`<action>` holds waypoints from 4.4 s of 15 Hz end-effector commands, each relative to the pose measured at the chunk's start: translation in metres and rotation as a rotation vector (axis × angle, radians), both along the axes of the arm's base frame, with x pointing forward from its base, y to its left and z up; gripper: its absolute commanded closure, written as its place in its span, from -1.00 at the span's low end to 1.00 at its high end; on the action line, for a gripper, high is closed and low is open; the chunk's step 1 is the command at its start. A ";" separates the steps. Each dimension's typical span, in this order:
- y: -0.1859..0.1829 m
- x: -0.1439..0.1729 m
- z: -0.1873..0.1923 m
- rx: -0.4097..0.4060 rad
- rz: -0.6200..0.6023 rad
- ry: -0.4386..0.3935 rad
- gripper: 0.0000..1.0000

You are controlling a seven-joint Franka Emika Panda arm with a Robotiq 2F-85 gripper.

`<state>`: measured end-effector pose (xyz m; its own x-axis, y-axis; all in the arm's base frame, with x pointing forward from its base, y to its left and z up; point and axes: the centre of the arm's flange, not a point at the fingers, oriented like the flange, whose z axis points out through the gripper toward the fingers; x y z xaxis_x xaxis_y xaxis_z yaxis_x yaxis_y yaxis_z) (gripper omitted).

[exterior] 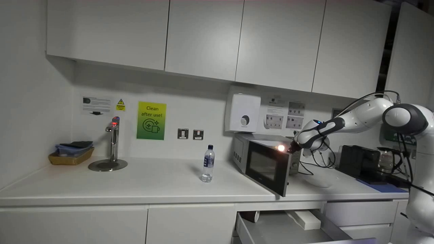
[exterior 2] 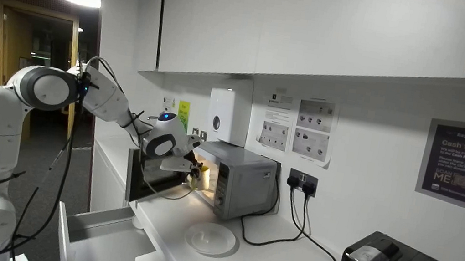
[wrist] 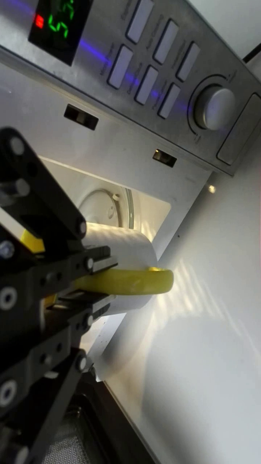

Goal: Put the cup inside the microwave

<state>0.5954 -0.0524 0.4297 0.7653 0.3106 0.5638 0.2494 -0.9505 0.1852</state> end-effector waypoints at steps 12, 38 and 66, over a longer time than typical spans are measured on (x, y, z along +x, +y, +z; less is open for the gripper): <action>0.003 0.040 0.002 0.073 -0.035 -0.077 0.91; 0.004 0.069 -0.007 0.074 -0.043 -0.121 0.91; 0.010 0.091 -0.020 0.076 -0.037 -0.142 0.15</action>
<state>0.6774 -0.0409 0.3979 0.7256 0.2322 0.6478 0.1945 -0.9722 0.1307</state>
